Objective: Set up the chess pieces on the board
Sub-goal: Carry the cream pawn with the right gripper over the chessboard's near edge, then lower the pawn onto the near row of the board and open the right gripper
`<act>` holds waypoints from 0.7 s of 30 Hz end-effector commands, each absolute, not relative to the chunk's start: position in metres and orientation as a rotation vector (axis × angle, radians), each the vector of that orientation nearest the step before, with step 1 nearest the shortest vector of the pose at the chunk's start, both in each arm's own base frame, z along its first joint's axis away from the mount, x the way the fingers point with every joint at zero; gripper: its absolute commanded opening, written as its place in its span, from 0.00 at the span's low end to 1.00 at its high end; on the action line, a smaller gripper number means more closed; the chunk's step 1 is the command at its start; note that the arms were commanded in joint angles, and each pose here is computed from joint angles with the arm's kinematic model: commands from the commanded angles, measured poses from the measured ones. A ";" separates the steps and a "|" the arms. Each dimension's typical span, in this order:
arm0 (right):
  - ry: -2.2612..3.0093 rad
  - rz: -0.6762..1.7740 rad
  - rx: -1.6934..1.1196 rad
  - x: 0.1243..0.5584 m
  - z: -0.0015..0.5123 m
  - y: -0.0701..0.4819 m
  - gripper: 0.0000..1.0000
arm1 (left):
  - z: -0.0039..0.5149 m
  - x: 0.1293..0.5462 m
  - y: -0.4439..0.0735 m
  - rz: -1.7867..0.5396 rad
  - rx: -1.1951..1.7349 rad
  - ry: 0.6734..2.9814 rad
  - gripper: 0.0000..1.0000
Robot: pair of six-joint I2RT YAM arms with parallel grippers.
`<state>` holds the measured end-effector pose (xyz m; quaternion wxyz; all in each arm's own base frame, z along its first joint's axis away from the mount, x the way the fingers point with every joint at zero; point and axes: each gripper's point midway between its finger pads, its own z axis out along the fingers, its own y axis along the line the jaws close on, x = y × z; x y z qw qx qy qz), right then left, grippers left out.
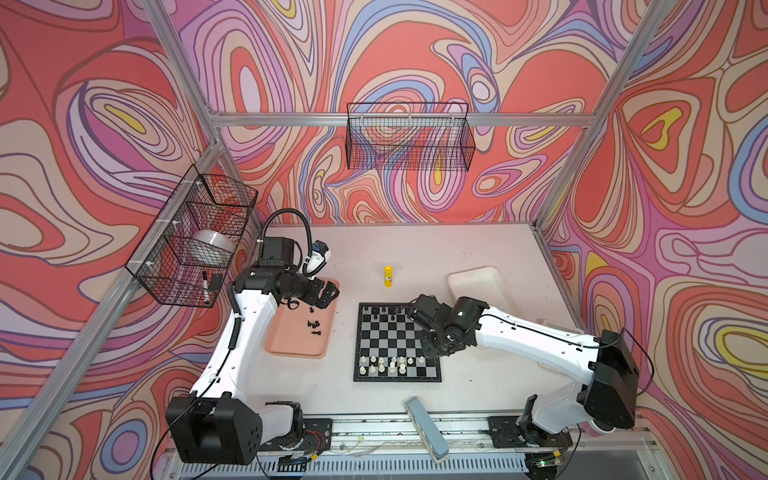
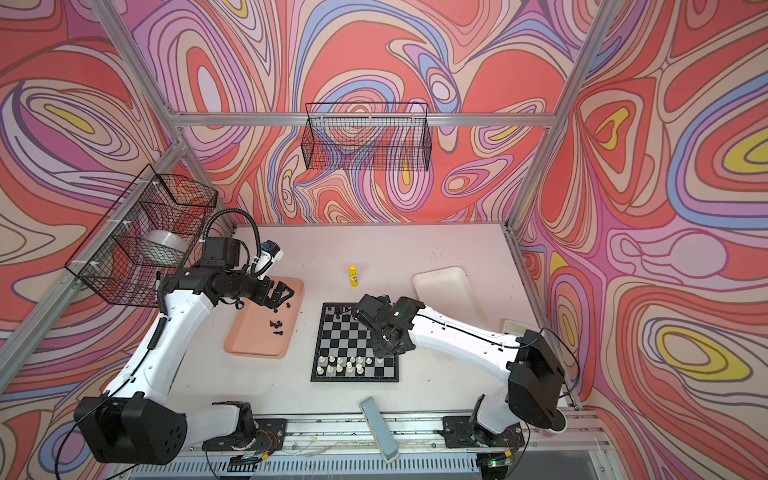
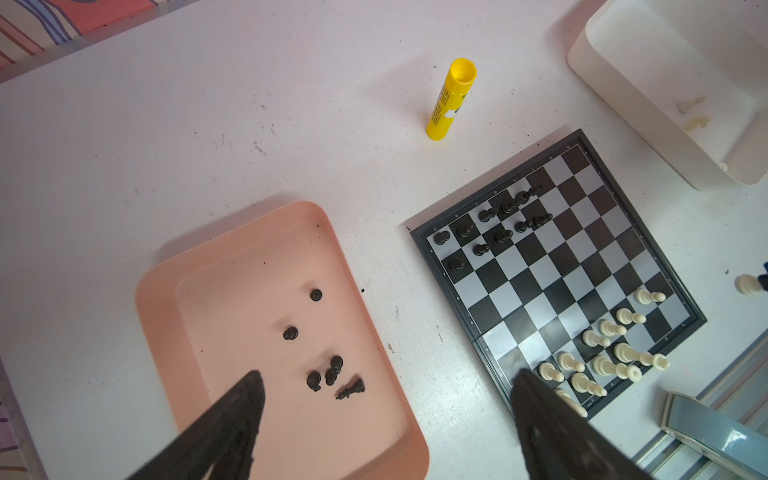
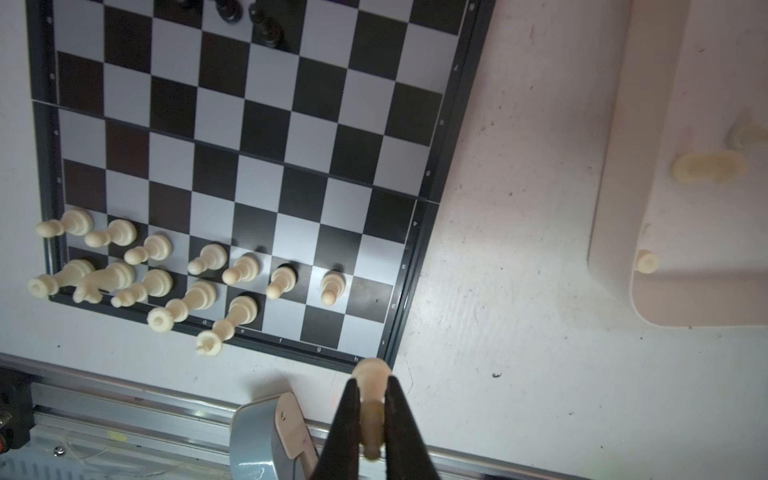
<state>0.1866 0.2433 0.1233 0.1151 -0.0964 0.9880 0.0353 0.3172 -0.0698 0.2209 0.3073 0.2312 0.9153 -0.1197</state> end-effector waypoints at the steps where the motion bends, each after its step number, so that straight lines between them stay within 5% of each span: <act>1: 2.860 0.082 -0.254 0.186 0.123 0.259 0.10 | 0.237 0.321 -0.070 -0.295 0.608 2.379 0.94; 21: 2.823 0.054 -0.326 0.171 0.086 0.301 0.10 | 0.246 0.311 -0.069 -0.285 0.596 2.356 0.94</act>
